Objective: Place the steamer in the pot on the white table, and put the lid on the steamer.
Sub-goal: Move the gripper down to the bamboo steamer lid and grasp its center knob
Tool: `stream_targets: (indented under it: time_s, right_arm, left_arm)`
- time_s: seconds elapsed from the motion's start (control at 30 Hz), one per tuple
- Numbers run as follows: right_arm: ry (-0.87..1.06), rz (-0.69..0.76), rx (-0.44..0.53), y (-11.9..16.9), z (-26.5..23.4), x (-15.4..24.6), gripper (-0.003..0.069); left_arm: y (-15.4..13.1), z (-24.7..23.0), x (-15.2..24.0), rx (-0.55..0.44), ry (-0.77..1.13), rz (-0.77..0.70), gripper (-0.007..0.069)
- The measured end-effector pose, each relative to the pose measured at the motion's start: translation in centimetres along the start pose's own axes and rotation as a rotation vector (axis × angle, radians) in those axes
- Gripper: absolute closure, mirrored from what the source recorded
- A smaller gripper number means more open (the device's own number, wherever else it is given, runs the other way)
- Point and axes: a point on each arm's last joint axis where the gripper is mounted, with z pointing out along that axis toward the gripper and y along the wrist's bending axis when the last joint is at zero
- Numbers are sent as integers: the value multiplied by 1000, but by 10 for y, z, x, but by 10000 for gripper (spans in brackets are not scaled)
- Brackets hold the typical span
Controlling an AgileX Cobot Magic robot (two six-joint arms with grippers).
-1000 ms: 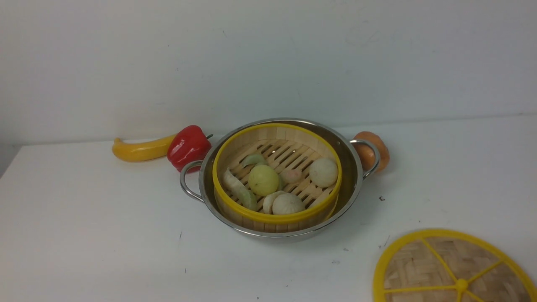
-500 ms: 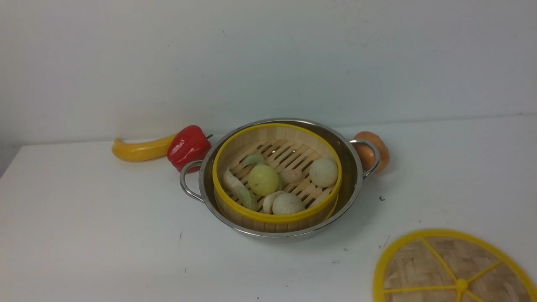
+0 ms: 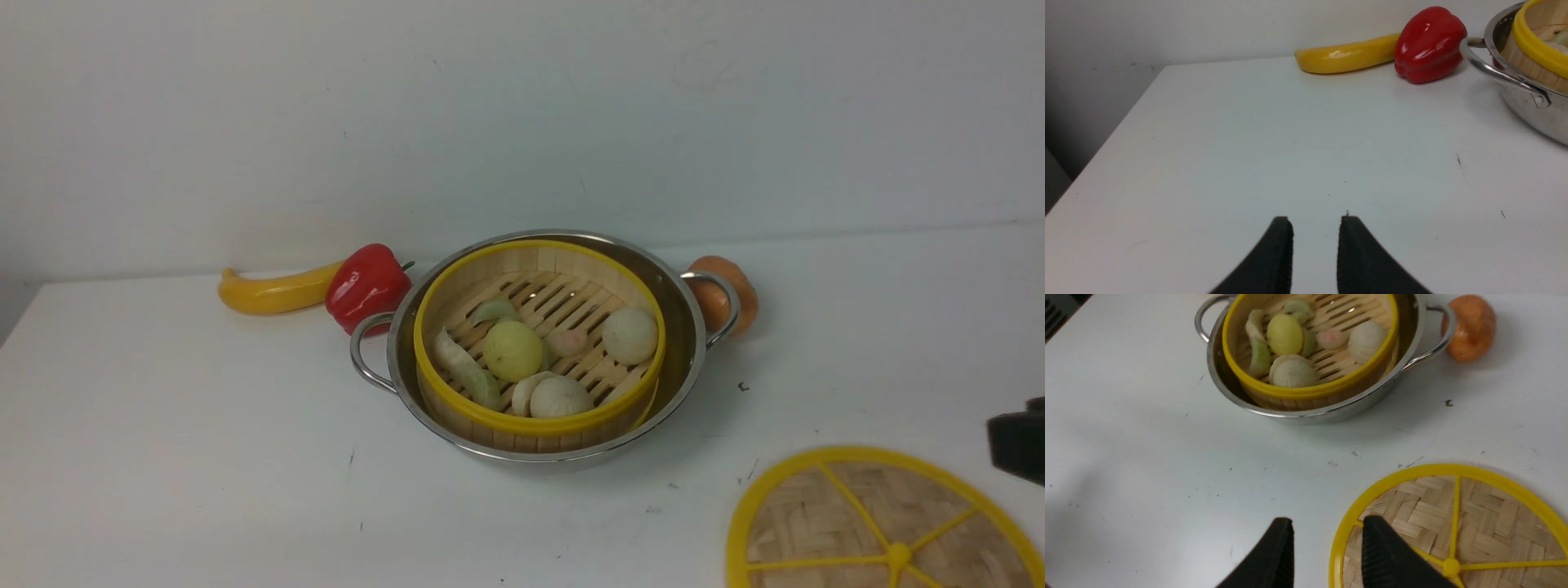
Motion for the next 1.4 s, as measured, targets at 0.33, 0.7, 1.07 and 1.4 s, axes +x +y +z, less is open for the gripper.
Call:
stream_targets:
  time_s: [0.33,0.7,1.07,1.4]
  right_arm:
    - [248,-145,36,-27,41,2,410]
    - [567,-166,118,-43,98,16,309]
    - [698,-250,173,-42,150,12,290]
    - [763,-286,210,-53,175,7,305]
  left_arm:
    - [0,0,0,0,0,0,468]
    - [0,0,0,0,0,0,447]
    - [0,0,0,0,0,0,421]
    - [0,0,0,0,0,0,416]
